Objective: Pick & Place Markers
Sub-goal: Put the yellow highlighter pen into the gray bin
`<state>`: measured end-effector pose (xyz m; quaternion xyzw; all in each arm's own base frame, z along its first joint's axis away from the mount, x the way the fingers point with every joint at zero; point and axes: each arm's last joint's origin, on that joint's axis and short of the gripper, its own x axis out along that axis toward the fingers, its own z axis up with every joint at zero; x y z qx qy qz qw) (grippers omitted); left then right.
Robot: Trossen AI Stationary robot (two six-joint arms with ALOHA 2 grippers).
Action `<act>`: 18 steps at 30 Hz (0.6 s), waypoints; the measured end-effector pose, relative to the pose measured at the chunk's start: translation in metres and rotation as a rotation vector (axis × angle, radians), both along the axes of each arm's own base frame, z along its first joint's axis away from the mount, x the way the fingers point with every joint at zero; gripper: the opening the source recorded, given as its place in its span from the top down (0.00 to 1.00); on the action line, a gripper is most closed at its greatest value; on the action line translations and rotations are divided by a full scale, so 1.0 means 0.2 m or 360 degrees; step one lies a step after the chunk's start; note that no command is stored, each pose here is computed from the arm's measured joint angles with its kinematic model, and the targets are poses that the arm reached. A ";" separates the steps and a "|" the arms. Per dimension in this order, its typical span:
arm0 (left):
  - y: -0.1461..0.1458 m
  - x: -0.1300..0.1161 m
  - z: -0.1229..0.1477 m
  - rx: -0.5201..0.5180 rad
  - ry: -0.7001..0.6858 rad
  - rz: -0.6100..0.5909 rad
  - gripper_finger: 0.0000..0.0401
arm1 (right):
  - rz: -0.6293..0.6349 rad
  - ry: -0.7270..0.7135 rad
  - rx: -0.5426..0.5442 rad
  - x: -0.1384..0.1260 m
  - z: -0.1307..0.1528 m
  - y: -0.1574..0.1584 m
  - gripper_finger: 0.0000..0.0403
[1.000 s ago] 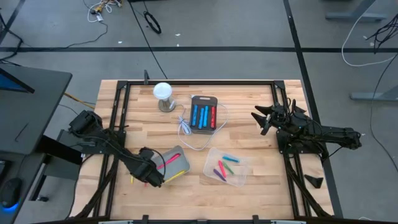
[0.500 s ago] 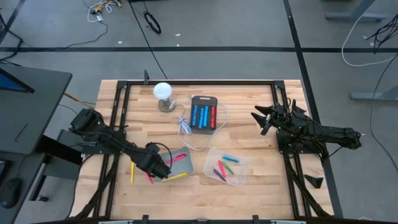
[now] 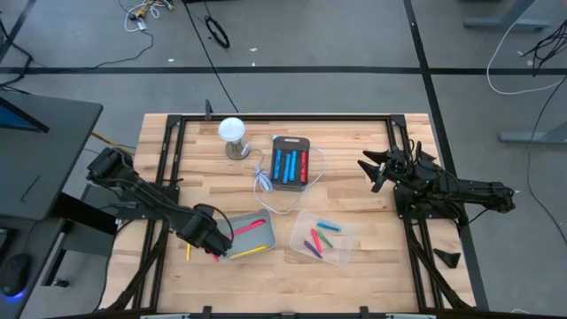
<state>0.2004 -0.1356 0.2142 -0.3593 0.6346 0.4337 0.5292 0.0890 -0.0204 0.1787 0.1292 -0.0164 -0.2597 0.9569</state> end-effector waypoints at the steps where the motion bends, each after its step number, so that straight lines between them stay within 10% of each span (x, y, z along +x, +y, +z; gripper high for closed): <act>1: 0.00 -0.01 0.01 -0.0016 -0.0001 -0.0002 0.61 | -0.0001 0.0000 0.0000 0.00 0.00 0.00 0.43; 18: -0.05 -0.03 0.03 -0.0084 -0.0090 0.0324 0.61 | 0.0000 0.0000 0.0000 0.00 0.00 0.00 0.43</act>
